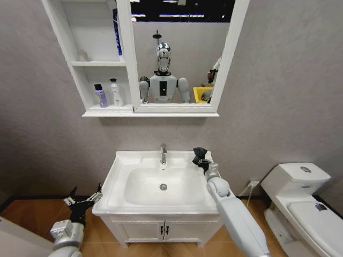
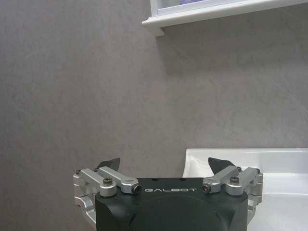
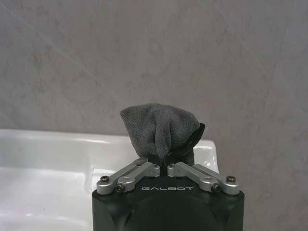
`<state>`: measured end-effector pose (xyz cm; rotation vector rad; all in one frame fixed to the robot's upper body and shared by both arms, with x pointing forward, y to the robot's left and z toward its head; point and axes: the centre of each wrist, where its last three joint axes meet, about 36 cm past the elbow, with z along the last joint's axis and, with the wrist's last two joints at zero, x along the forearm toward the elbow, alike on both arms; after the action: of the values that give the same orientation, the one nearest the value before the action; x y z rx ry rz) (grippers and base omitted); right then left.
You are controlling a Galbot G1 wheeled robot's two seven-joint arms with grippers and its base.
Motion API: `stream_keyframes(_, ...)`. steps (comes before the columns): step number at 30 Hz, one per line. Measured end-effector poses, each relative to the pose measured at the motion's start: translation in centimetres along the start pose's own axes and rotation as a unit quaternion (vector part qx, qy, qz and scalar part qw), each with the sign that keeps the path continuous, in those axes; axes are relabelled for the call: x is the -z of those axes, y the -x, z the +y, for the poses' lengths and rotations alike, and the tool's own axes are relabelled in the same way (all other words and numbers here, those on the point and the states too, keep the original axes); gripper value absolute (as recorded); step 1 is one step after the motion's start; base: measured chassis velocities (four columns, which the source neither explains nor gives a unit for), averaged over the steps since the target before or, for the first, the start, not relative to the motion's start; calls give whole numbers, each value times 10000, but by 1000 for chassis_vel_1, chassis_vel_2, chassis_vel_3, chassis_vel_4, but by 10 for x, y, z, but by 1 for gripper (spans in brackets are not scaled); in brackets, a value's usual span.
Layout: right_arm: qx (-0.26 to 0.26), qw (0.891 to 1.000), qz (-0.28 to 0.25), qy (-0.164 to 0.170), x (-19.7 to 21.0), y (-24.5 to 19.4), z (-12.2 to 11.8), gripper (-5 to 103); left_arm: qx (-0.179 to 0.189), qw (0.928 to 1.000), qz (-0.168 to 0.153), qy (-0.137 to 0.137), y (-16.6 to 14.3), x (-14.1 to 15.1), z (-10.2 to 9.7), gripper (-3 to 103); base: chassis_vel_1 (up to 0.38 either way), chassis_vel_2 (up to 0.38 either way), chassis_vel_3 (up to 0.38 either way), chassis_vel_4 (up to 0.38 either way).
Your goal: Move facial cleanser and shampoo from washbasin to cabinet, then wipe washbasin with towel.
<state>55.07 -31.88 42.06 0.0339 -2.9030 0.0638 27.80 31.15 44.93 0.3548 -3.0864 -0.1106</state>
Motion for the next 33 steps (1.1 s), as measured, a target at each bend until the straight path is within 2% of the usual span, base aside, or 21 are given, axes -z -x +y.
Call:
stream_keyframes(2,457,9988,142,122,-5,4,-20,10,0,10000,0,0,0,0,0,100,0,0,0,0)
stream_keyframes(3,457,9988,142,122,-5,4,-20,10,0,10000,0,0,0,0,0,100,0,0,0,0)
stream_keyframes(4,589,9982,76,52,-10,12,-28,15,-1,10000,0,-1,0,0,0,100,0,0,0,0)
stream_keyframes(5,528,9985,-35,-115,-17,20,-29,21,-1,10000,0,-1,0,0,0,100,0,0,0,0)
stream_keyframes(6,528,9985,-35,-115,-17,20,-29,21,-1,10000,0,-1,0,0,0,100,0,0,0,0)
stream_keyframes(7,502,9986,-60,-173,-22,25,-29,27,-1,10000,0,0,0,0,0,100,0,0,0,0)
stream_keyframes(10,516,9985,-18,-168,-26,27,-26,37,-1,10000,0,-1,0,0,0,100,0,0,0,0)
stream_keyframes(11,516,9985,-18,-168,-26,27,-26,37,-1,10000,0,-1,0,0,0,100,0,0,0,0)
stream_keyframes(16,340,9992,132,-147,-24,27,-19,59,-1,10000,0,0,0,0,0,100,0,0,0,0)
stream_keyframes(17,340,9992,132,-147,-24,27,-19,59,-1,10000,0,0,0,0,0,100,0,0,0,0)
stream_keyframes(19,258,9994,153,-193,-24,26,-18,70,0,10000,0,-1,0,0,0,100,0,0,0,0)
stream_keyframes(20,258,9994,153,-193,-24,26,-18,70,0,10000,0,-1,0,0,0,100,0,0,0,0)
stream_keyframes(22,68,9994,96,-337,-23,21,-19,80,0,10000,0,0,0,0,0,100,0,0,0,0)
stream_keyframes(23,68,9994,96,-337,-23,21,-19,80,0,10000,0,0,0,0,0,100,0,0,0,0)
stream_keyframes(24,-72,9991,24,-420,-20,16,-19,91,0,10000,0,-1,0,0,0,100,0,0,0,0)
stream_keyframes(25,-72,9991,24,-420,-20,16,-19,91,0,10000,0,-1,0,0,0,100,0,0,0,0)
stream_keyframes(27,-375,9969,-168,-666,-21,-2,-23,99,0,10000,0,0,0,0,0,100,0,0,0,0)
stream_keyframes(29,-498,9954,-247,-776,-23,-9,-24,100,0,10000,0,0,0,0,0,100,0,0,0,0)
stream_keyframes(30,-698,9919,-426,-971,-28,-27,-25,100,0,10000,0,0,0,0,0,100,0,0,0,0)
stream_keyframes(31,-698,9919,-426,-971,-28,-27,-25,100,0,10000,0,0,0,0,0,100,0,0,0,0)
stream_keyframes(33,-873,9875,-837,-1009,-22,-70,-17,100,0,10000,-1,-1,0,0,0,100,0,0,0,0)
